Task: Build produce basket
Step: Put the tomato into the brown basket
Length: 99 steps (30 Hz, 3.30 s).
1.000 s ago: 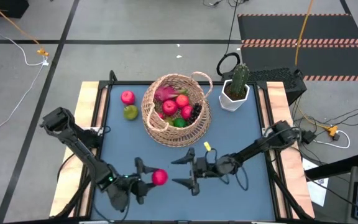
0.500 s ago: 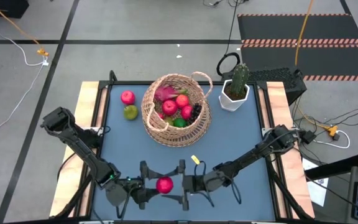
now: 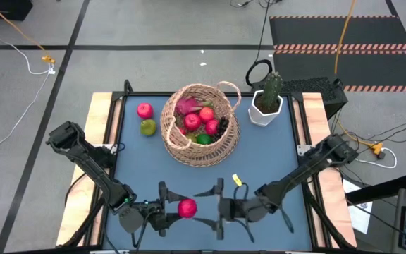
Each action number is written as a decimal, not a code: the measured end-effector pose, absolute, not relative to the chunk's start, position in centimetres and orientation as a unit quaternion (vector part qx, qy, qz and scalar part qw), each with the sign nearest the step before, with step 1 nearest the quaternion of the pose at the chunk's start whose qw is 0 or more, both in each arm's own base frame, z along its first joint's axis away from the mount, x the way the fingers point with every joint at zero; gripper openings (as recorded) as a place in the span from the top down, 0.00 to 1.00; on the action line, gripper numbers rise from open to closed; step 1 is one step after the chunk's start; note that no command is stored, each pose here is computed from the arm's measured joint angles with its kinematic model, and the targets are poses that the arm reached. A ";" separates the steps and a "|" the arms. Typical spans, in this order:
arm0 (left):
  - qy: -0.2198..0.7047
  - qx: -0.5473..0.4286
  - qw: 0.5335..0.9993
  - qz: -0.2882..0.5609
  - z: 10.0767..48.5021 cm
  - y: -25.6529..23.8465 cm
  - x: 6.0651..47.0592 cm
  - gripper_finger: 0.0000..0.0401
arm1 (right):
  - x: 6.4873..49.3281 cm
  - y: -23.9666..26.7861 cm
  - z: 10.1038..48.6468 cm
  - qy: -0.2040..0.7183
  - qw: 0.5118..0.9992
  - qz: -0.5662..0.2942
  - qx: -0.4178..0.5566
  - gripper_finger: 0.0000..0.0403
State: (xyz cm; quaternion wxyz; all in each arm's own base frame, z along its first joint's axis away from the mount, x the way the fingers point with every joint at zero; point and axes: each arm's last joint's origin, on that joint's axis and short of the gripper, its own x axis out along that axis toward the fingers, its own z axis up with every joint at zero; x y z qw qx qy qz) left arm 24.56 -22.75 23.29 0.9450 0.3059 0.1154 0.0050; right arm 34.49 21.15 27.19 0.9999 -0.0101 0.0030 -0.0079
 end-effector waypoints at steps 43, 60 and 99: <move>0.091 0.301 0.947 -0.061 23.8 -20.9 26.9 0.26 | 35.2 21.2 24.5 0.070 0.977 -0.015 0.201 0.33; 0.138 0.168 0.976 -0.018 23.0 -21.3 26.1 0.13 | 34.9 21.4 23.6 0.101 0.982 -0.020 0.159 0.37; 0.407 -0.169 0.870 0.222 12.0 -15.8 18.8 0.08 | 34.0 17.5 28.7 0.046 0.985 -0.164 -0.013 0.37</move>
